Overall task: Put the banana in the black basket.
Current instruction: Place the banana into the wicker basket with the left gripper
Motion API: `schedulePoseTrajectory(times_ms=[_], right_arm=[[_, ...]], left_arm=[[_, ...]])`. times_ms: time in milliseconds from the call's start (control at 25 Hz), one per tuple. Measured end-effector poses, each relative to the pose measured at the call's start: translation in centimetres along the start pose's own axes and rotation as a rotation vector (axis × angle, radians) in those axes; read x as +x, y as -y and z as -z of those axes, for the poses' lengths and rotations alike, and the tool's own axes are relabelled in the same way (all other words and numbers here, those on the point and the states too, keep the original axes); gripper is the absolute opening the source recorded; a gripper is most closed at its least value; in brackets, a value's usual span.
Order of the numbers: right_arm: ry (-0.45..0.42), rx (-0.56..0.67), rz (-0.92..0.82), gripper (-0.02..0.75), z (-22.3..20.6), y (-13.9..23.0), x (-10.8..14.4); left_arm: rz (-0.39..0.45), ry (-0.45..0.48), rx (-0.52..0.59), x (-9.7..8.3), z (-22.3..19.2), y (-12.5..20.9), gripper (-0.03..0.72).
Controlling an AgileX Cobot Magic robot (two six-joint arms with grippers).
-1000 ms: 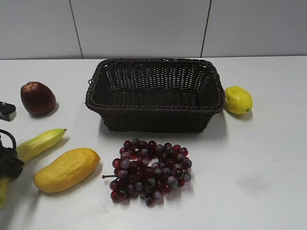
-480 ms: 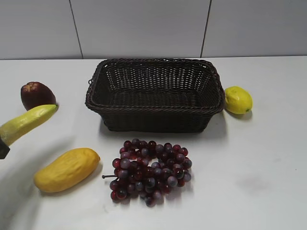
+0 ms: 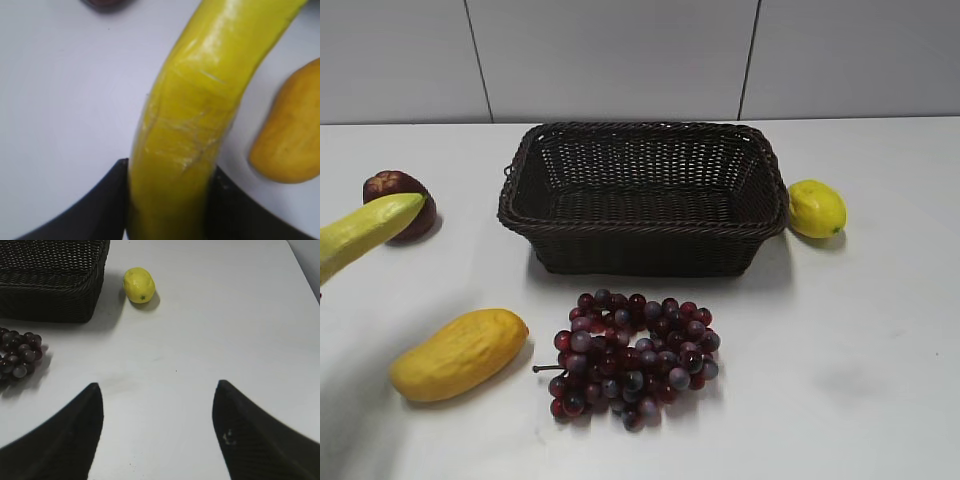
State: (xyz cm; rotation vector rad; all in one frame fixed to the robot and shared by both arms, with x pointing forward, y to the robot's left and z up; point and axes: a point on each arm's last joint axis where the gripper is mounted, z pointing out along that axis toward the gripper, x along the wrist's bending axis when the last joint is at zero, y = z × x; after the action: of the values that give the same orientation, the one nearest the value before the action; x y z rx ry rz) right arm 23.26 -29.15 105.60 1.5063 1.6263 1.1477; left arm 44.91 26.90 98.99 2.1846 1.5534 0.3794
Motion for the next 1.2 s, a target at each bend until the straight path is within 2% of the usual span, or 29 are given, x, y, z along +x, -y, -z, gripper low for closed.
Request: schedulePoseTrajectory(times_ms=[160, 280, 480, 640, 880, 1000, 1200], right_arm=[[0.000, 0.000, 0.000, 0.518, 0.0, 0.0, 0.0], [0.000, 0.000, 0.000, 0.518, 0.0, 0.0, 0.0], [0.000, 0.000, 0.000, 0.518, 0.0, 0.0, 0.0], [0.000, 0.000, 0.000, 0.518, 0.0, 0.0, 0.0], [0.000, 0.000, 0.000, 0.518, 0.0, 0.0, 0.0], [0.000, 0.000, 0.000, 0.518, 0.0, 0.0, 0.0], [-0.001, 0.000, 0.000, 0.518, 0.0, 0.0, 0.0]], left_arm=[[-0.022, 0.005, 0.017, -0.1, 0.8, -0.2, 0.413], [-0.048, 0.002, 0.002, 0.0, 2.0, -1.7, 0.413], [-0.082, -0.015, -0.107, 0.3, 5.3, -5.7, 0.413], [-0.155, -0.032, -0.208, 0.4, 8.3, -9.0, 0.413], [-0.195, 0.009, -0.295, 0.3, 10.4, -13.1, 0.413], [-0.269, 0.028, -0.313, -0.4, 10.4, -14.6, 0.413], [-0.425, 0.078, -0.320, -3.7, 9.3, -16.8, 0.413]])
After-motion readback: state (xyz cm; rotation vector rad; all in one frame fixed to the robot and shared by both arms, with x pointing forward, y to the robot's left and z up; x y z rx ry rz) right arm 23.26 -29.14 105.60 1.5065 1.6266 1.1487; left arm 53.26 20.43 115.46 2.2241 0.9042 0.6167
